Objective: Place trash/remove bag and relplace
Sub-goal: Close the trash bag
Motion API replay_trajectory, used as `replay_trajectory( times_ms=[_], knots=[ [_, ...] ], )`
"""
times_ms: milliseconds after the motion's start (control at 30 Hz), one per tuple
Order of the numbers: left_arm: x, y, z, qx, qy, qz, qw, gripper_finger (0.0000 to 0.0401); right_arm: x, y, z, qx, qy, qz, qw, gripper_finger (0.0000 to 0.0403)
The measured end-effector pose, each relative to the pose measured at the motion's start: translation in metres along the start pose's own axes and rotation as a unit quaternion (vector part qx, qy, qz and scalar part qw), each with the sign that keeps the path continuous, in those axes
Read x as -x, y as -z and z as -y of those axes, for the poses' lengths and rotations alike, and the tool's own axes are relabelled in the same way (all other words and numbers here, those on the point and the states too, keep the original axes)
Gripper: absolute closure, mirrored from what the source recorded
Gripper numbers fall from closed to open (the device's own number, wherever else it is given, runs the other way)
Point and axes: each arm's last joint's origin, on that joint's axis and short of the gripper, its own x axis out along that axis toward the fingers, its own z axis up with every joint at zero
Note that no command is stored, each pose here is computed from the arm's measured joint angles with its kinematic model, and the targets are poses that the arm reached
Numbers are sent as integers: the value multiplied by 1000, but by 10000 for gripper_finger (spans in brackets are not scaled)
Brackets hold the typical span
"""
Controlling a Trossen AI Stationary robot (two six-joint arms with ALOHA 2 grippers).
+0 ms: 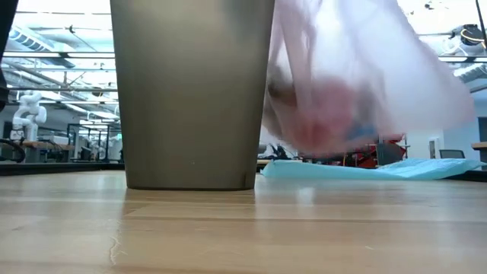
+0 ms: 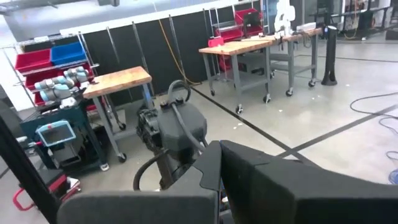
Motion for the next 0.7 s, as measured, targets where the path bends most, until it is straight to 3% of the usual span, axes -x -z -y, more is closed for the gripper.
replay_trajectory(
  times_ms=[333, 700],
  knots=[
    [16, -17, 11, -27, 95, 60, 993, 371, 0, 1, 1, 8, 2, -7, 1000, 402],
    [18, -18, 13, -28, 108, 64, 992, 323, 0, 8, 2, 13, 8, -40, 999, 388]
  ],
)
